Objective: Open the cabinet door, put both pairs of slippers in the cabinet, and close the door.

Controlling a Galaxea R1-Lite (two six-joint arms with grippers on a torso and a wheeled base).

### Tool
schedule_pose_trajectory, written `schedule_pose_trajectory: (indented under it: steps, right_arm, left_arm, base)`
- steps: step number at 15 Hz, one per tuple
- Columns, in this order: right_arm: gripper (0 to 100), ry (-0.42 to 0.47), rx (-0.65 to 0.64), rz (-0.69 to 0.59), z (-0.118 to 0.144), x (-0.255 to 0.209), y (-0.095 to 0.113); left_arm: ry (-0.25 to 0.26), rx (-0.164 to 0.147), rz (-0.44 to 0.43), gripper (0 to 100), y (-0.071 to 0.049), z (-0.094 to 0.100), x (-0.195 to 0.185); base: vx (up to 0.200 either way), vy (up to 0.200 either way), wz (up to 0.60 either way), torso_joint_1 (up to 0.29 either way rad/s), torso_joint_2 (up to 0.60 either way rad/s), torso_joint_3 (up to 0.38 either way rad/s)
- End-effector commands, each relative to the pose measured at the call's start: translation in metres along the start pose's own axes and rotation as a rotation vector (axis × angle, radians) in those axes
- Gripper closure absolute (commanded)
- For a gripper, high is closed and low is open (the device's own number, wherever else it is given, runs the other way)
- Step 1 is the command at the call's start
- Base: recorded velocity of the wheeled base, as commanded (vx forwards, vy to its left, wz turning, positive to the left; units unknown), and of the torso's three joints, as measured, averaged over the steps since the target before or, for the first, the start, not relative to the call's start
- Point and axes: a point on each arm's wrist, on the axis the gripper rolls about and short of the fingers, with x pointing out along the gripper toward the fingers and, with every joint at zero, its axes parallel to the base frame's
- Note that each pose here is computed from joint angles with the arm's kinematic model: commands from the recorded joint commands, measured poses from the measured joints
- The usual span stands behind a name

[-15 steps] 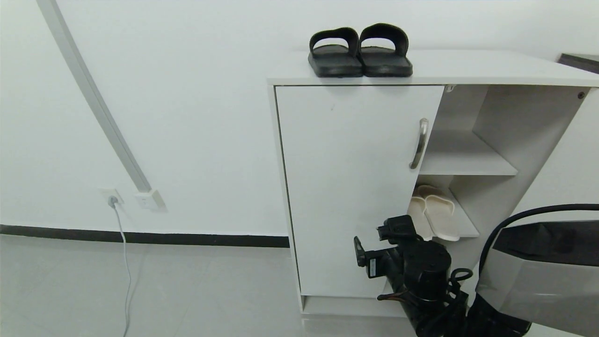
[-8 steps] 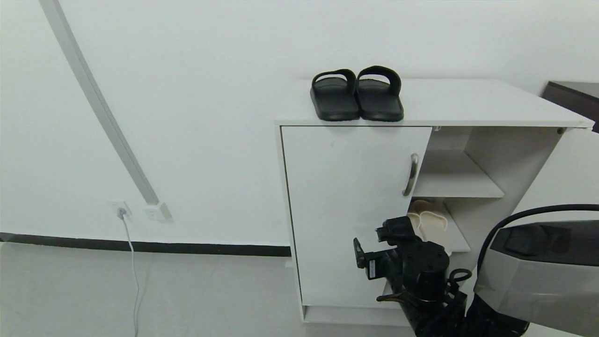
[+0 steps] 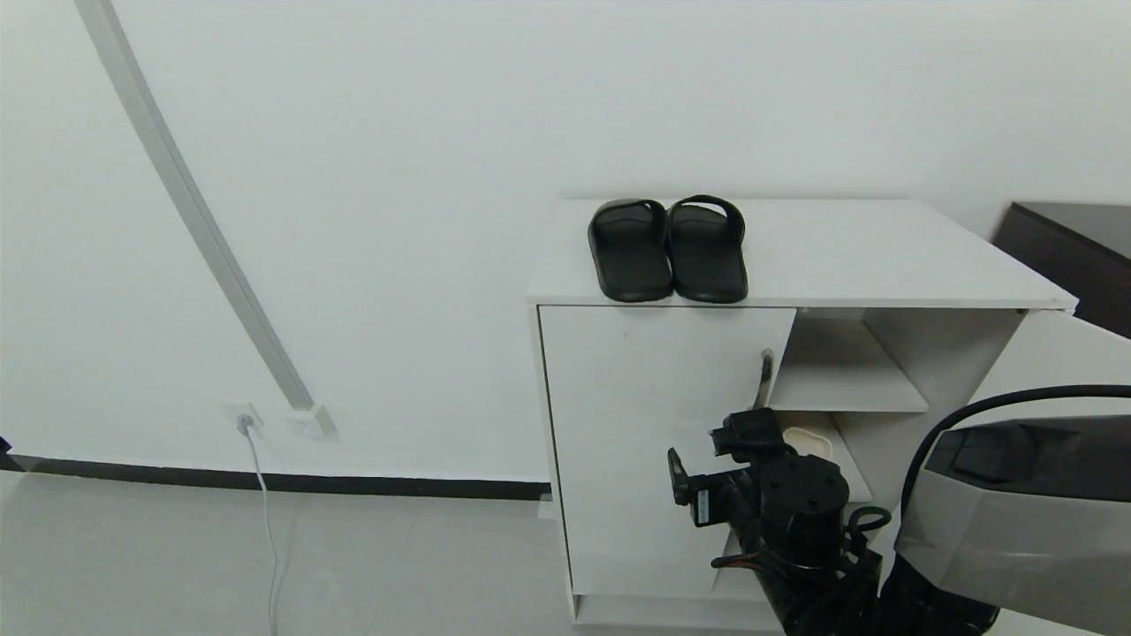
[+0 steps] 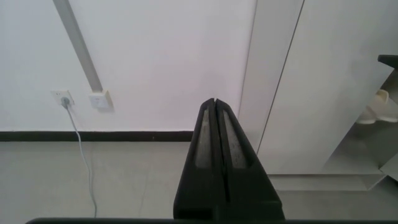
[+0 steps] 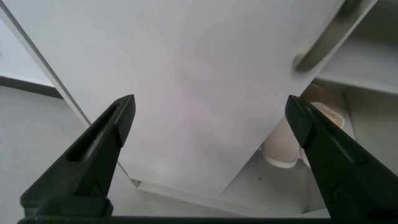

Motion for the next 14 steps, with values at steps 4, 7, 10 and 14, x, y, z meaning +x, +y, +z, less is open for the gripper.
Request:
schedule_pose_trajectory:
  steps: [4, 7, 10, 14]
  right_arm:
    - [0, 0.001, -0.001, 0.0, -0.0005, 0.0, 0.0002]
    - [0, 0.0, 0.0, 0.003, -0.0005, -0.0008, 0.001]
    - [0, -0.006, 0.003, 0.01, 0.0004, -0.0018, 0.0023]
    - [0, -0.006, 0.003, 0.011, 0.0008, -0.0022, 0.0026]
  left_arm:
    - [0.001, 0.0, 0.001, 100, 0.0, 0.0, 0.0001]
    - [0.001, 0.0, 0.001, 100, 0.0, 0.0, 0.0001]
    - [0.001, 0.0, 0.001, 100, 0.0, 0.0, 0.0001]
    - [0.001, 0.0, 0.001, 100, 0.0, 0.0, 0.0001]
  base:
    - [0.0, 0.0, 0.0, 0.201, -0.52, -0.315]
    - [0.0, 0.0, 0.0, 0.227, -0.54, -0.318]
    - [0.0, 0.0, 0.0, 0.245, -0.56, -0.321]
    - [0.0, 0.0, 0.0, 0.262, -0.59, -0.328]
